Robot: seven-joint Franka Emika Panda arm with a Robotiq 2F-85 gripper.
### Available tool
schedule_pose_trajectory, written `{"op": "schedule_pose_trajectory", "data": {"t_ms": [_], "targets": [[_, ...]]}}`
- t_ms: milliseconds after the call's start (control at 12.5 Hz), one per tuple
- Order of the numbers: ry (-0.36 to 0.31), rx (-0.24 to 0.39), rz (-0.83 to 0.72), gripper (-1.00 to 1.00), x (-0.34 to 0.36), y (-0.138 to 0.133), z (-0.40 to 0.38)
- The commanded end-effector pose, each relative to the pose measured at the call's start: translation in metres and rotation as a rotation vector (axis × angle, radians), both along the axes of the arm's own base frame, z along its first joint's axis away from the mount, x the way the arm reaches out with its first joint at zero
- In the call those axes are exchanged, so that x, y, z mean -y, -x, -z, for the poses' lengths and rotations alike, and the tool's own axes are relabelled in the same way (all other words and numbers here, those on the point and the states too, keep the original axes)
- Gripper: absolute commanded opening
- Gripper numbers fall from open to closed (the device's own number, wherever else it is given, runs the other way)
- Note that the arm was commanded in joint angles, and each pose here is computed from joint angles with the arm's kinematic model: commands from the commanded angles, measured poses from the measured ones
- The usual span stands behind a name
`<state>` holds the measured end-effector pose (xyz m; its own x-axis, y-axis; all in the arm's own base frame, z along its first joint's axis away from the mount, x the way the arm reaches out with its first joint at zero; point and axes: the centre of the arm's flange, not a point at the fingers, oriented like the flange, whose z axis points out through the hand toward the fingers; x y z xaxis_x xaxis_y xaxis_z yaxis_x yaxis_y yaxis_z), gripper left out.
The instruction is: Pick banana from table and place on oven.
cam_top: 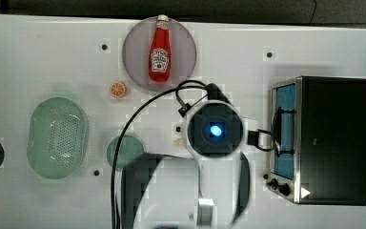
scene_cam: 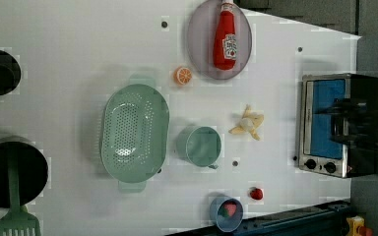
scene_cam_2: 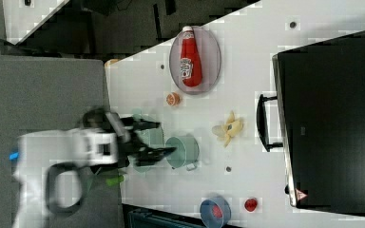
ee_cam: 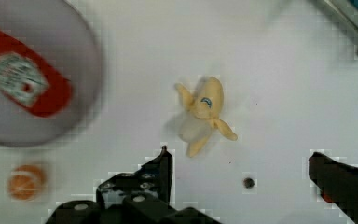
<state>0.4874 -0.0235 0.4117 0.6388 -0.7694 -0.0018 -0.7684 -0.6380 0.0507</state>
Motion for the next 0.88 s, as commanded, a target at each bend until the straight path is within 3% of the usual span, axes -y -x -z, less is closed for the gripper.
{"op": "schedule_pose_trajectory", "data": {"t_ms": [80,880], "targets": [[-0.016,0.027,0.031,1.00,0.006,0.002,0.037],[-0.021,-0.060,-0.028,1.00,-0.026,-0.003,0.203]]}}
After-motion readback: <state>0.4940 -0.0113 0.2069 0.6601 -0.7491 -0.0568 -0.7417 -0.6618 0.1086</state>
